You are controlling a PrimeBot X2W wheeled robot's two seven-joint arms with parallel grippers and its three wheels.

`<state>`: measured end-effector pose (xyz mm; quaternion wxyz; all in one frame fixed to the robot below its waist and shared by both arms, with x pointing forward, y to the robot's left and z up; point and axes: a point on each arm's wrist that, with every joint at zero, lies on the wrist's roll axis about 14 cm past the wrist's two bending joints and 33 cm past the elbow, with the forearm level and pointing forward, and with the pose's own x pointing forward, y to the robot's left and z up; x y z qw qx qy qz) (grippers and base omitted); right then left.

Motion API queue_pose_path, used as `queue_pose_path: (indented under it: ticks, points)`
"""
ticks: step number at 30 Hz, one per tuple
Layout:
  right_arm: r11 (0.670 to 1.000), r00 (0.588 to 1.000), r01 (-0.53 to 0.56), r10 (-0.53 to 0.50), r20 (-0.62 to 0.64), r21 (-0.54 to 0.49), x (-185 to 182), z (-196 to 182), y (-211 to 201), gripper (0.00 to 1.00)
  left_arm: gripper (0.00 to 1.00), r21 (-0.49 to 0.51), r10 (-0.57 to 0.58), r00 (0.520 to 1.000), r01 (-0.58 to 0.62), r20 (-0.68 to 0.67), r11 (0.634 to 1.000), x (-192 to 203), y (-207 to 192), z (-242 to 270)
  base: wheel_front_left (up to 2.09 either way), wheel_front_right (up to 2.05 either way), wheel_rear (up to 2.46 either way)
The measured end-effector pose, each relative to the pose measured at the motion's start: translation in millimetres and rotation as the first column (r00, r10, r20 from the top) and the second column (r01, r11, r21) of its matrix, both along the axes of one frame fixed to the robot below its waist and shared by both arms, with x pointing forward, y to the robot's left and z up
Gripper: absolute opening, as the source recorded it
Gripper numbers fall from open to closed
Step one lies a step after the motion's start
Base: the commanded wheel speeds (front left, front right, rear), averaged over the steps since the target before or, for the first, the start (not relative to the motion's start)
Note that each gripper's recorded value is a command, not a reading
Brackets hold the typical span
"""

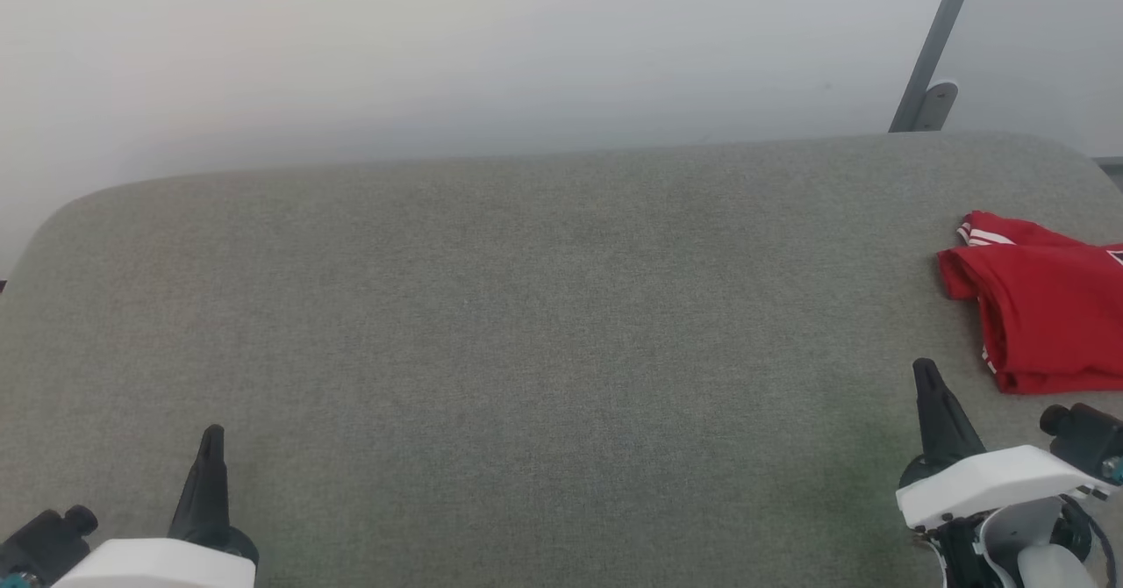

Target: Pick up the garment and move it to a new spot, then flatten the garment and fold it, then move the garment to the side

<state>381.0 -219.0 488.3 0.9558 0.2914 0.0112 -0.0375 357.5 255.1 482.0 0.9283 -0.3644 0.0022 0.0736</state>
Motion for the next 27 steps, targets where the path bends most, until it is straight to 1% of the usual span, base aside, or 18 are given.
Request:
queue_pose_path:
  ticks: [8,18,19,20,27]
  points:
    - [0.993,1.0,0.009,-0.009,0.0,0.119,0.7,0.3,0.5,0.0,0.0,-0.097,-0.003,1.0,0.004,0.005,0.995,4.0,-5.3,0.5,0.0,0.0,0.0]
    - [0.967,1.0,0.012,-0.013,0.004,0.253,2.0,2.2,1.9,0.0,0.0,-0.217,-0.007,1.0,0.011,0.017,0.976,8.6,-12.6,2.0,0.0,0.0,0.0]
    - [0.967,1.0,0.012,-0.013,0.004,0.253,2.0,2.2,1.9,0.0,0.0,-0.217,-0.007,1.0,0.011,0.017,0.976,8.6,-12.6,2.0,0.0,0.0,0.0]
    - [0.961,1.0,0.015,-0.017,0.006,0.278,2.1,2.5,1.7,0.0,0.0,-0.236,-0.009,1.0,0.013,0.016,0.972,8.9,-13.9,1.5,0.0,0.0,0.0]
    - [0.932,1.0,0.015,-0.019,0.007,0.362,2.7,2.9,3.0,0.0,0.0,-0.307,-0.013,0.999,0.022,0.03,0.951,12.9,-18.9,4.5,0.0,0.0,0.0]
